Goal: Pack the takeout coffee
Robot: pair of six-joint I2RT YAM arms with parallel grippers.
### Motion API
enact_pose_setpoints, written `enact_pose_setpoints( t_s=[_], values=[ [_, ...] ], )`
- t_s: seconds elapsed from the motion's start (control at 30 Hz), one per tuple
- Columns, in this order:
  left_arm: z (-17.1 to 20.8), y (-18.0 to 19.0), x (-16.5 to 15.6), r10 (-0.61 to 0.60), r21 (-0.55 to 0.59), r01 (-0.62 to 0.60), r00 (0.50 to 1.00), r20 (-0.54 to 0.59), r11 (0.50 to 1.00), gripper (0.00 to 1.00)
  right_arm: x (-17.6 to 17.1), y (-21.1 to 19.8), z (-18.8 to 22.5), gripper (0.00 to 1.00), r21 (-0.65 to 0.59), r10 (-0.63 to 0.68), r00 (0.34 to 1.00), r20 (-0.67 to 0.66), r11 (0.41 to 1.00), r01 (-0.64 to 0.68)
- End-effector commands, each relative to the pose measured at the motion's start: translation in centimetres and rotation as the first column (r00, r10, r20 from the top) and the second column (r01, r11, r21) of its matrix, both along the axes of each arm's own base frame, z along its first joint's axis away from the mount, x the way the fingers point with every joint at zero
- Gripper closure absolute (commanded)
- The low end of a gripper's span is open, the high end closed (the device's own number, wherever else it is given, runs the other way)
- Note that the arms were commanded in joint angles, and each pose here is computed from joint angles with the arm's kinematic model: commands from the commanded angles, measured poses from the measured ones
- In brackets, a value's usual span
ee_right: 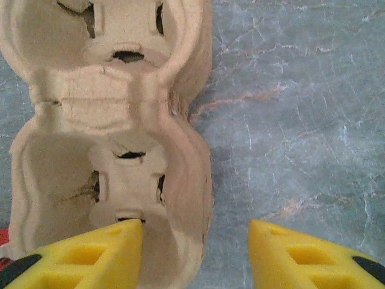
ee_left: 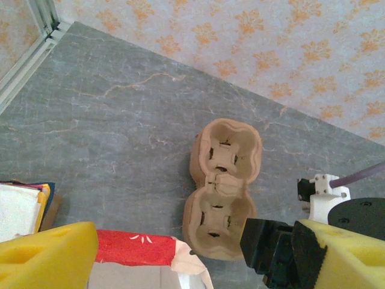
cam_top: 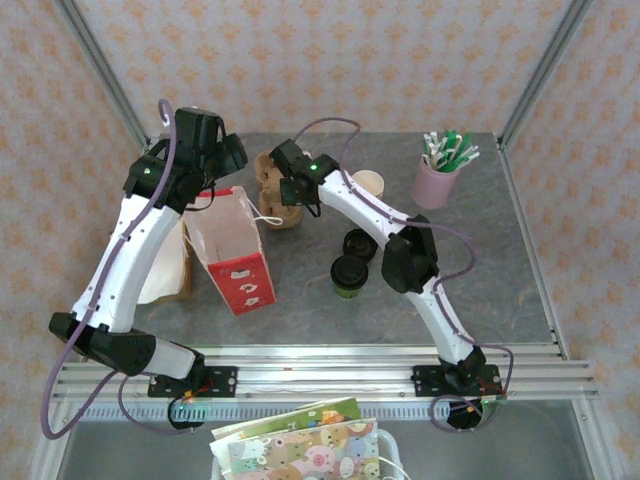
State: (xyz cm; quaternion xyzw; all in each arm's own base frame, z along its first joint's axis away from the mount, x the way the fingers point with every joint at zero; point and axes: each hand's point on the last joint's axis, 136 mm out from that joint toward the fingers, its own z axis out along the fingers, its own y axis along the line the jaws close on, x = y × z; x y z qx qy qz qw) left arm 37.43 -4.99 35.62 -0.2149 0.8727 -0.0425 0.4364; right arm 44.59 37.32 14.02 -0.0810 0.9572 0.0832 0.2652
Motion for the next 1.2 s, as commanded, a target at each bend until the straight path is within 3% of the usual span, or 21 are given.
enact_pose_setpoints(
  t_s=[0.0, 0.73, 1.17],
  values=[
    [-0.2, -0.5, 0.7, -0.031, 0.009, 0.031, 0.999, 0.014, 0.999, 0.14, 1.2, 0.0, 0.0, 0.51, -0.019, -0.001, 0.999, 0.042, 1.0, 0.002],
    [-0.3, -0.9, 1.1, -0.056, 0.015, 0.056, 0.998, 0.017, 0.998, 0.14, 2.5, 0.9, -2.2, 0.68, -0.024, -0.004, 0.998, 0.056, 1.0, 0.005],
    [-0.2, -0.9, 1.1, -0.062, 0.02, 0.061, 0.998, 0.02, 0.998, 0.14, 2.3, 1.4, -3.3, 0.69, -0.017, 0.003, 0.999, 0.036, 1.0, -0.002]
  ],
)
